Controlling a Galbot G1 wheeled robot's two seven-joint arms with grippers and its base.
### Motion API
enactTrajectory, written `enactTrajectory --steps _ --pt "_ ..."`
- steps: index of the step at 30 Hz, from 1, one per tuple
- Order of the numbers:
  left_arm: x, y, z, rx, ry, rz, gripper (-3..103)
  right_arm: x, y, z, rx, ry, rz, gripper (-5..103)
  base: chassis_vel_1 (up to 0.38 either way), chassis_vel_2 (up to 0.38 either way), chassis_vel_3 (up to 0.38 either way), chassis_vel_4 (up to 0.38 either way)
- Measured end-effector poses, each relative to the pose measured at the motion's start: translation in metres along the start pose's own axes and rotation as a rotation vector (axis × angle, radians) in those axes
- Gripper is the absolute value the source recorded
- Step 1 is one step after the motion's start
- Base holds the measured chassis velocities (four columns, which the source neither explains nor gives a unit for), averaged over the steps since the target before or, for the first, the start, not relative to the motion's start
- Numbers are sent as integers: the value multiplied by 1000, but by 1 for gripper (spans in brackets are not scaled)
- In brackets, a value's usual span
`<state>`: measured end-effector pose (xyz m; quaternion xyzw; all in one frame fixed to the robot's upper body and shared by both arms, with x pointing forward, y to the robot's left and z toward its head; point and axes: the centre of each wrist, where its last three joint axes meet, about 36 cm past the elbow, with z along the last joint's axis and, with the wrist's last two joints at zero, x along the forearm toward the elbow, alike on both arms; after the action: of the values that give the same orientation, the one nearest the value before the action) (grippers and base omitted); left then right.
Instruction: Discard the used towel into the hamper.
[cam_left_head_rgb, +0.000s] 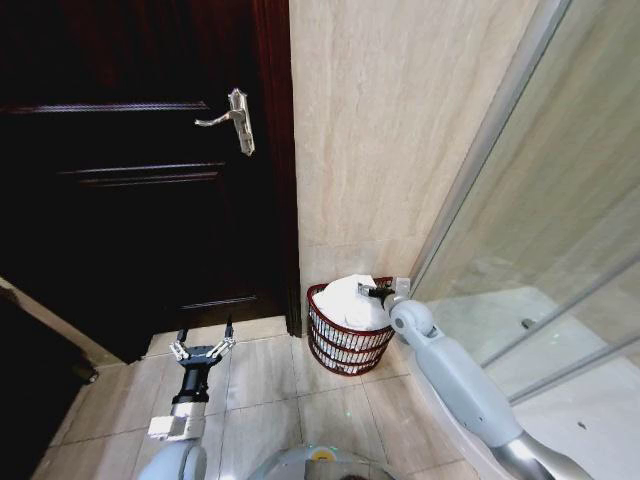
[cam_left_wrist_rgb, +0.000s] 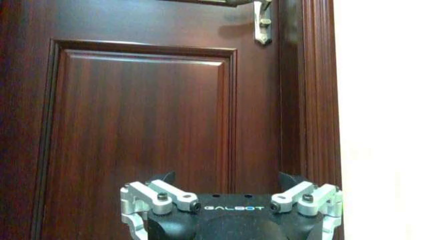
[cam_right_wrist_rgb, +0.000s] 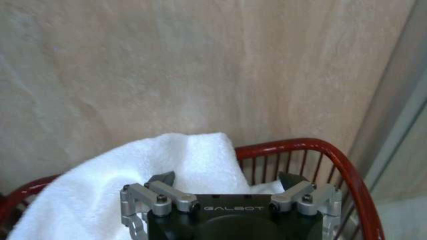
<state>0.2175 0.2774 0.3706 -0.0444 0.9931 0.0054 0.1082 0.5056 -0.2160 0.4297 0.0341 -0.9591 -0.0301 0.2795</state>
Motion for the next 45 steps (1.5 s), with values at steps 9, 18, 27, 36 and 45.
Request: enactTrajectory --steps 9,18,27,36,45 --pt "1 4 0 -4 -7 -3 100 20 5 -4 17 -73 25 100 0 0 0 0" --pt "3 4 3 -4 -6 2 100 58 19 8 -2 -123 49 100 0 0 0 0" --pt "4 6 3 -8 -4 10 100 31 7 20 -12 -104 160 100 0 0 0 0" --pt "3 8 5 -5 -6 10 100 52 30 9 -49 -115 31 100 0 0 0 0" --pt "4 9 5 -8 -2 8 100 46 54 13 -32 -76 -43 100 0 0 0 0"
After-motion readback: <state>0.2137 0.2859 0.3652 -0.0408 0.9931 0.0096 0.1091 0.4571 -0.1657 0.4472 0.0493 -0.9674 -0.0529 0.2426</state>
